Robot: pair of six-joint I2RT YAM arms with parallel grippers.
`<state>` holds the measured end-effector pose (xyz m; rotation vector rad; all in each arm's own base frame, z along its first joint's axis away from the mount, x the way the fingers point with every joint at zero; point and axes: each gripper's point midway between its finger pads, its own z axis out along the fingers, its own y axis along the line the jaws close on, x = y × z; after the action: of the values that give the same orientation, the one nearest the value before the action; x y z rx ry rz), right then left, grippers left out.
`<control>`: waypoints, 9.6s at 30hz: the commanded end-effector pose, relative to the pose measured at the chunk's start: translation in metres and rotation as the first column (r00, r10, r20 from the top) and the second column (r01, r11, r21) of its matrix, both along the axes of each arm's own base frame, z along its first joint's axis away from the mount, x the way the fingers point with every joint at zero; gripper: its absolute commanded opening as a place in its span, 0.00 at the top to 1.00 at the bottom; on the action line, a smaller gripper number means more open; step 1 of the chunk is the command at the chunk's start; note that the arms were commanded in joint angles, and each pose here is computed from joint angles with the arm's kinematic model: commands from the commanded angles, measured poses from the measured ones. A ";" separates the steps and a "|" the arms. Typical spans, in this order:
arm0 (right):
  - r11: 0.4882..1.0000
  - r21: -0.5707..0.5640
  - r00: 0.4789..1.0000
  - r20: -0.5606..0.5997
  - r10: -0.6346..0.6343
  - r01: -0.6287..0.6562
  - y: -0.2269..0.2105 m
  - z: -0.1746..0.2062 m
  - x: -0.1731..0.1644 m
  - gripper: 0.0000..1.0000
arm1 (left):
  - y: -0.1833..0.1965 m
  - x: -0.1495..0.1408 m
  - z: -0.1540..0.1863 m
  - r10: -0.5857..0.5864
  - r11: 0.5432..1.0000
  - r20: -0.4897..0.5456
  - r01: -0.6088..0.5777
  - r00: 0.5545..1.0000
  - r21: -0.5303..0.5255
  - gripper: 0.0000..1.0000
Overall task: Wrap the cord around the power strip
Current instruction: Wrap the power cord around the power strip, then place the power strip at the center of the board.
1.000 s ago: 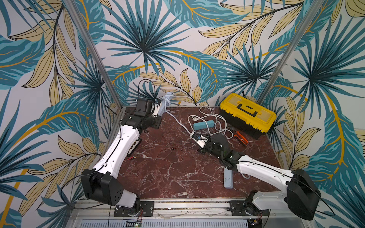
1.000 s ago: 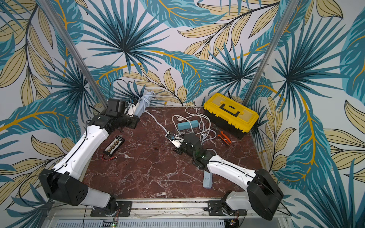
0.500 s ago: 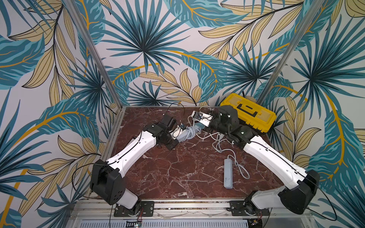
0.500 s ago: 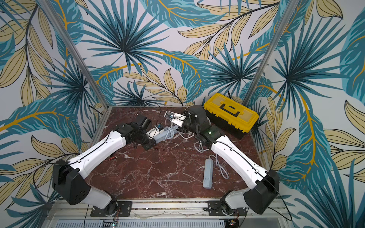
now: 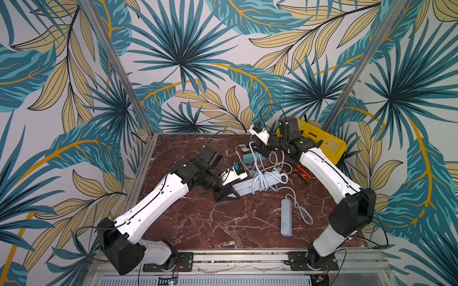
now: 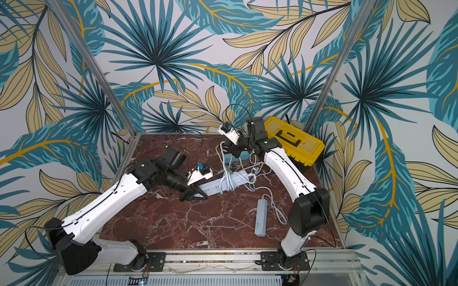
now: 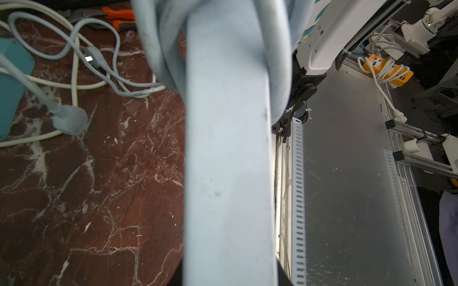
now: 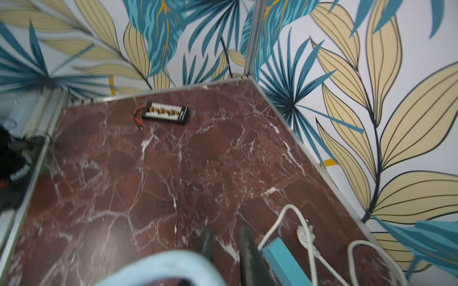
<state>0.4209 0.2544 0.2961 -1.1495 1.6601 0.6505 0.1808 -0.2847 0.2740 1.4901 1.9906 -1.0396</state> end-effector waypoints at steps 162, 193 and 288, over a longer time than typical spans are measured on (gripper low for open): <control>0.476 -0.177 0.108 -0.852 -0.512 0.861 0.093 -0.118 -0.074 0.17 | 0.040 0.110 -0.073 0.679 0.608 -0.352 -0.762 0.645 -0.223 1.00; 0.438 -0.362 0.247 -0.466 -0.850 0.823 0.078 -0.141 -0.062 0.91 | 0.130 0.062 -0.025 0.873 0.423 -0.190 -0.891 0.449 -0.164 0.40; 0.725 -0.348 0.439 -0.615 -0.655 0.595 0.145 -0.130 -0.167 0.12 | 0.155 0.051 0.050 0.857 0.509 0.095 -0.800 0.507 -0.317 0.00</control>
<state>0.2376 0.4374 0.1241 -0.2702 2.6958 0.5690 0.2193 -0.1441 0.3391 0.3233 1.8772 -0.7105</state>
